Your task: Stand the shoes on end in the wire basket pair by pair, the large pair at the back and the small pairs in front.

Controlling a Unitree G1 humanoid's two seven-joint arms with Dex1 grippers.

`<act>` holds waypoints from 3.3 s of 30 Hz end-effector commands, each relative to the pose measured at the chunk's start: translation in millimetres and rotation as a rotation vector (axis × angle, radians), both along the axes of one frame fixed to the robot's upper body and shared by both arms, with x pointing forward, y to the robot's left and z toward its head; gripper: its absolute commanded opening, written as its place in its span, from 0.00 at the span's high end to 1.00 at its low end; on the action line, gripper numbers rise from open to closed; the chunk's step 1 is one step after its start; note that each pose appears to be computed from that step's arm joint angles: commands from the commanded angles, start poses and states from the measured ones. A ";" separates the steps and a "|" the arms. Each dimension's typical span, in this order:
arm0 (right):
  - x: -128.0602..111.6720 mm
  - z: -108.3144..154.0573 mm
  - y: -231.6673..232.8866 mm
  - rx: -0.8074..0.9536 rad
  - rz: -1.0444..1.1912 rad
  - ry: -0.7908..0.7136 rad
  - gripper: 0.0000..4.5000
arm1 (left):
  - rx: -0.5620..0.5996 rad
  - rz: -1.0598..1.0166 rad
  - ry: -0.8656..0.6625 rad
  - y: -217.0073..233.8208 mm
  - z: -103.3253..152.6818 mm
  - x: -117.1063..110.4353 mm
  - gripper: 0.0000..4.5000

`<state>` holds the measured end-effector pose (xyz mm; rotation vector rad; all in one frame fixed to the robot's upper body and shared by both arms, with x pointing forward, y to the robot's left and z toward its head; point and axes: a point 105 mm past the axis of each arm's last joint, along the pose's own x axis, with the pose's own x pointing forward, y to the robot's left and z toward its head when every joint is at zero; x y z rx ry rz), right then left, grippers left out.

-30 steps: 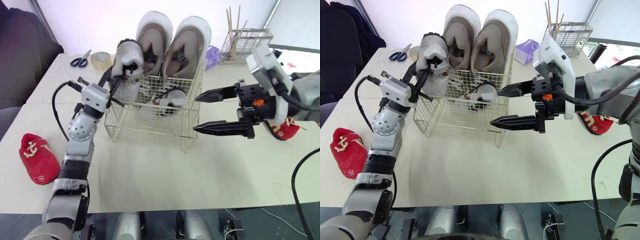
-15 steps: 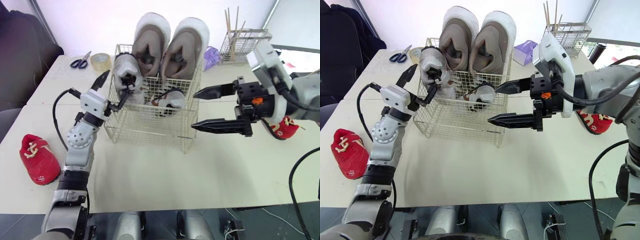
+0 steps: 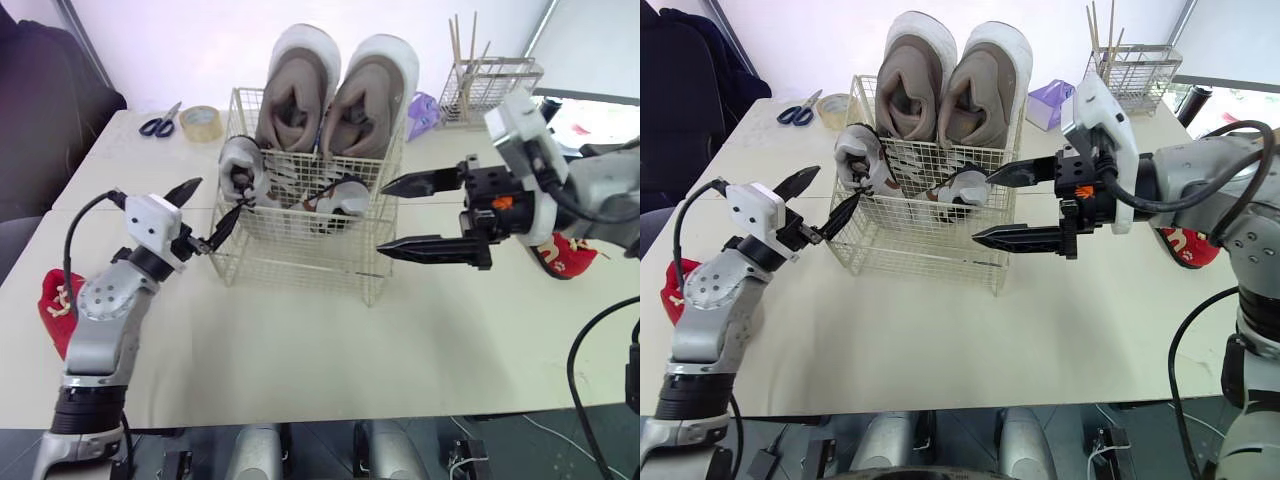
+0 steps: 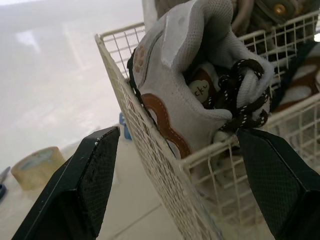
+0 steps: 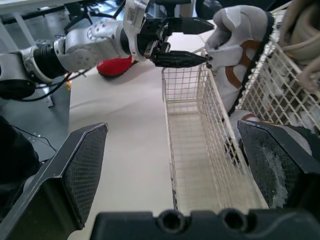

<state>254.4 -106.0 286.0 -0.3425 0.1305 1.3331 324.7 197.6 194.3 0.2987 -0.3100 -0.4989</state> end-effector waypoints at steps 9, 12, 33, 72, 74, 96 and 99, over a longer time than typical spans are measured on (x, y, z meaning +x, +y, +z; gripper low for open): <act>2.2 5.1 -5.6 0.029 -0.019 -0.014 0.00 | -0.167 0.000 0.238 41.9 37.9 -21.6 0.14; 3.8 10.6 -7.6 0.077 -0.033 -0.013 0.00 | -0.323 -0.076 0.216 58.1 76.0 -39.9 0.08; 2.2 -33.3 -254.0 0.272 -1.179 0.157 0.00 | 0.025 -0.873 0.509 -94.1 53.8 -108.6 0.01; 91.2 -197.1 -301.7 0.241 -1.541 0.005 0.00 | 0.100 -0.687 0.460 -92.3 57.6 -106.4 0.01; 96.3 -197.3 -300.4 0.231 -1.550 0.005 0.06 | 0.103 -0.673 0.461 -90.6 57.5 -107.0 0.00; 66.2 81.1 -243.3 -0.082 -0.812 -0.712 0.52 | 0.000 -0.623 0.410 -61.1 94.4 -63.8 0.00; 31.1 143.3 -186.7 -0.149 -0.561 -0.786 0.52 | -0.003 -0.657 0.422 -49.6 97.6 -54.9 0.00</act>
